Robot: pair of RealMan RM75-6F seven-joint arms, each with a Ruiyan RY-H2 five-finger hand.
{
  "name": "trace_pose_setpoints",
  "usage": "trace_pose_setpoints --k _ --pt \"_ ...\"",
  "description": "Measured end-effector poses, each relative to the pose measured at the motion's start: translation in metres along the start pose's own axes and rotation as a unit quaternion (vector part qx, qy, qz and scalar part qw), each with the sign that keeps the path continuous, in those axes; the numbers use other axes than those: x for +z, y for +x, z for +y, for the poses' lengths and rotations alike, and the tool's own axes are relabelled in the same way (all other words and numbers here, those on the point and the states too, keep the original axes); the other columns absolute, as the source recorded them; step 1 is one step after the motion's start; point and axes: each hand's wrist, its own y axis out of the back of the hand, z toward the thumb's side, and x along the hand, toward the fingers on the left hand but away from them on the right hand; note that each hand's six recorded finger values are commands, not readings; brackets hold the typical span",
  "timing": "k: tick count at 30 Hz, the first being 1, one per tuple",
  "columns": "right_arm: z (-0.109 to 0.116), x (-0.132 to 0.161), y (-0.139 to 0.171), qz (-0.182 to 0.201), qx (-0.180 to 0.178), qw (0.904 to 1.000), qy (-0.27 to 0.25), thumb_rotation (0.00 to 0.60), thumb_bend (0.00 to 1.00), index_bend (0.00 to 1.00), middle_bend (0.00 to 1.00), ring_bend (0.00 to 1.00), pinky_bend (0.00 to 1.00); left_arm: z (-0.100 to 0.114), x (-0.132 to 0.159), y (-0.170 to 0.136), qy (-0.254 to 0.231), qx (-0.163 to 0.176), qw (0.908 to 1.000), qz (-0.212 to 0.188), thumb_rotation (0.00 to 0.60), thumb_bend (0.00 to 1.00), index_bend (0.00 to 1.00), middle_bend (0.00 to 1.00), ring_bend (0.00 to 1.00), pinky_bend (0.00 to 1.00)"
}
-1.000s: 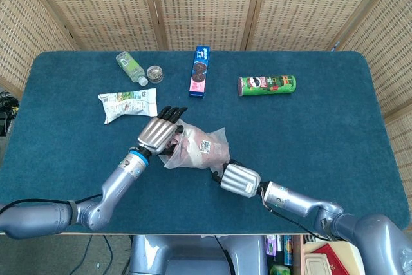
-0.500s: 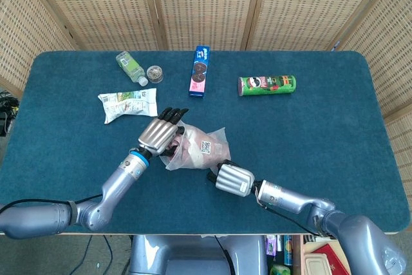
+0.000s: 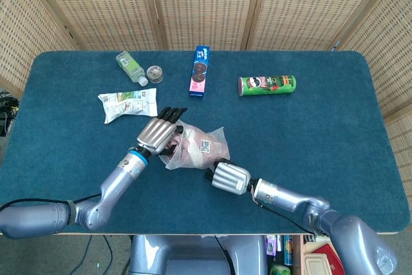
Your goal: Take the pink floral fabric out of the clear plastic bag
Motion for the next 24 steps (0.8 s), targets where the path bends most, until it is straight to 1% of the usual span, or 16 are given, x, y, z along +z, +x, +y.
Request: trace_pose_setpoints --k 7,20,24 --pt "0.001 0.001 -0.004 -0.001 -0.001 1.0 0.001 0.6 0.34 0.45 0.8 0.7 0.92 0.0 -0.003 -0.001 -0.001 0.0 1.0 0.002 0.6 0.49 0.67 0.0 0.0 0.0" --pt "0.001 0.001 -0.014 -0.011 -0.001 0.9999 -0.007 0.6 0.46 0.52 0.8 0.7 0.92 0.002 -0.006 -0.003 -0.004 -0.001 1.0 0.001 0.6 0.49 0.66 0.0 0.0 0.0" --pt "0.001 0.002 -0.016 -0.013 -0.001 0.9999 -0.008 0.6 0.46 0.58 0.8 0.7 0.92 0.001 -0.007 -0.003 -0.005 -0.001 1.0 0.001 0.6 0.49 0.67 0.0 0.0 0.0"
